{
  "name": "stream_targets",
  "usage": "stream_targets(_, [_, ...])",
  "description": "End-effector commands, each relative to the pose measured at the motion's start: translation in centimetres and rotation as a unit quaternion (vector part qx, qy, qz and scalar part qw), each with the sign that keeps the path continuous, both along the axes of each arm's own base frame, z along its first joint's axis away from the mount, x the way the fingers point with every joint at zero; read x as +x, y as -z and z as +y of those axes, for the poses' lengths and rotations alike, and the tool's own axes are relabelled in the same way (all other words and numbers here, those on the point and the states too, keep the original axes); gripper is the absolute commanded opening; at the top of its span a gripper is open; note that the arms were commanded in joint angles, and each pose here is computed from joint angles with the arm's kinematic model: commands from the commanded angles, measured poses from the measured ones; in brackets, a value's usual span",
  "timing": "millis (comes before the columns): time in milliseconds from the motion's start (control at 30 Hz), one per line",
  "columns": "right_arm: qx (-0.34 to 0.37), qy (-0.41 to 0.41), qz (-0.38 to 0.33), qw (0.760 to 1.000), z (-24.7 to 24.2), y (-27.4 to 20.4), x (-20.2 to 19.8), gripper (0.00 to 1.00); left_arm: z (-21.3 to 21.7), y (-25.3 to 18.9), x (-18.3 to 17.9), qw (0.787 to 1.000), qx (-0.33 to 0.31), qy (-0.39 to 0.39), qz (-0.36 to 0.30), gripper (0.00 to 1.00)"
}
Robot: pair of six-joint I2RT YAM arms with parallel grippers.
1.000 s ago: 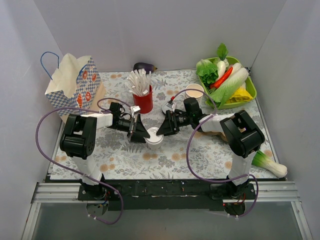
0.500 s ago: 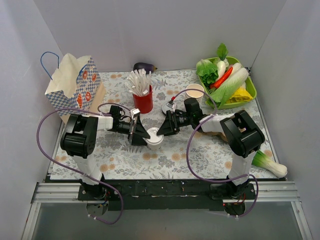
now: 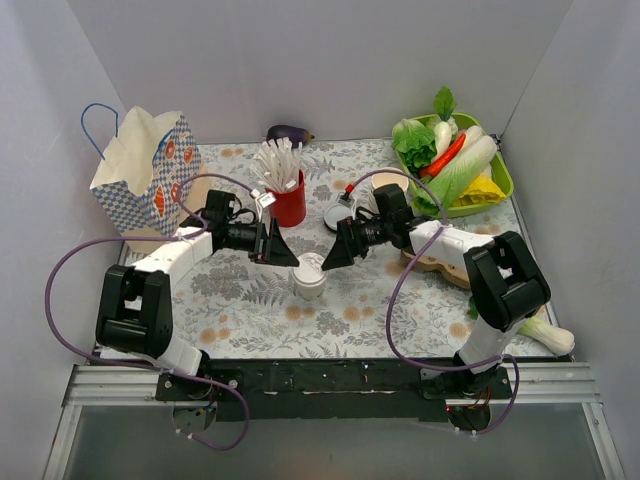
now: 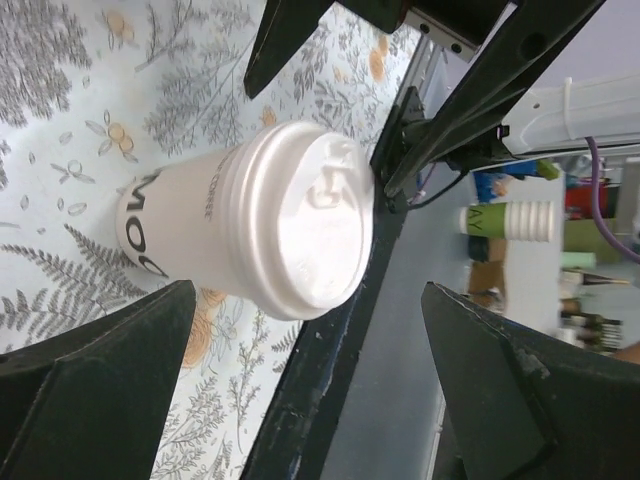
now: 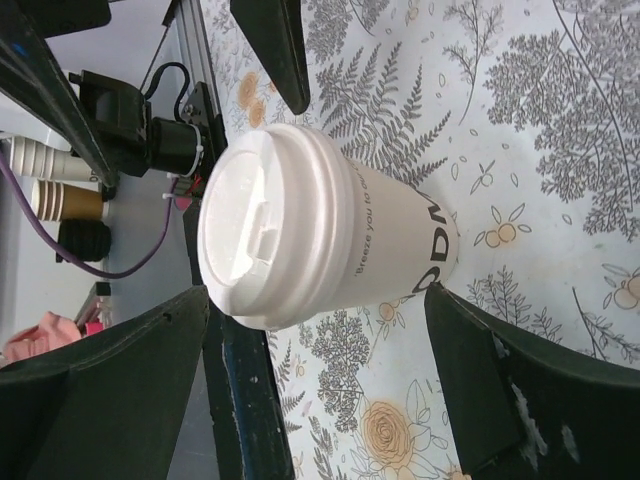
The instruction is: Pack the takeout coffee
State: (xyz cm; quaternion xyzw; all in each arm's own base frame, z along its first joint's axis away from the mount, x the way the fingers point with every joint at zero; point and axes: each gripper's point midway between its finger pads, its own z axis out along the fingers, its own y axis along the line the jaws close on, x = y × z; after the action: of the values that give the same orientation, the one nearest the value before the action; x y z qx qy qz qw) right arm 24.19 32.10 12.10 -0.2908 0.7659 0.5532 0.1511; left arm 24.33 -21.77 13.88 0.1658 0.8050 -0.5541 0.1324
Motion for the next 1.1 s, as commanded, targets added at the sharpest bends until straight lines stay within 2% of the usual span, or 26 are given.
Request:
stream_targets(0, [0.02,-0.02,-0.061,0.998,0.4,-2.8,0.7,0.98,-0.3,-2.9,0.4,0.995,0.033,0.018,-0.097,0.98])
stream_targets(100, [0.02,-0.029,-0.058,0.998,0.3,-3.9,0.4,0.98,-0.4,-3.3,0.8,0.983,0.081,0.032,-0.16,0.98])
stream_targets(167, [0.019,-0.045,-0.099,0.994,0.1,-5.3,0.7,0.98,-0.7,-4.0,1.8,0.97,0.113,0.037,-0.213,0.98])
stream_targets(200, [0.004,-0.056,-0.095,0.994,-0.7,-5.5,-0.3,0.98,-0.7,-4.0,1.9,0.966,0.127,0.04,-0.223,0.98])
stream_targets(267, [-0.009,-0.062,-0.154,0.986,-1.3,-6.7,0.2,0.98,-1.0,-3.8,2.4,0.952,0.167,0.044,-0.253,0.98])
stream_targets(400, [-0.045,-0.05,-0.226,0.972,-3.6,-9.6,-0.7,0.98,-2.5,-6.0,3.6,0.933,0.193,0.046,-0.301,0.98])
stream_targets(433, [-0.078,-0.033,-0.237,0.968,-4.7,-9.4,-0.5,0.98,-2.7,-6.2,3.7,0.929,0.202,0.045,-0.307,0.98])
stream_targets(500, [-0.104,-0.003,-0.28,0.954,-6.5,-10.9,-0.4,0.98,-3.3,-5.8,3.4,0.922,0.229,0.05,-0.309,0.98])
stream_targets(567, [-0.151,0.036,-0.3,0.941,-8.9,-11.1,0.4,0.98,-4.1,-5.8,3.0,0.919,0.236,0.06,-0.311,0.98])
stream_targets(633, [-0.169,0.058,-0.331,0.927,-10.6,-12.6,0.7,0.98,-4.3,-5.8,2.4,0.918,0.24,0.068,-0.309,0.98])
stream_targets(767, [-0.179,0.092,-0.312,0.929,-12.9,-11.9,0.9,0.98,-4.4,-5.0,1.9,0.914,0.255,0.075,-0.307,0.98])
stream_targets(1067, [-0.121,0.151,-0.307,0.932,-13.2,-12.6,1.9,0.98,-4.6,-3.9,1.1,0.907,0.284,0.109,-0.292,0.98])
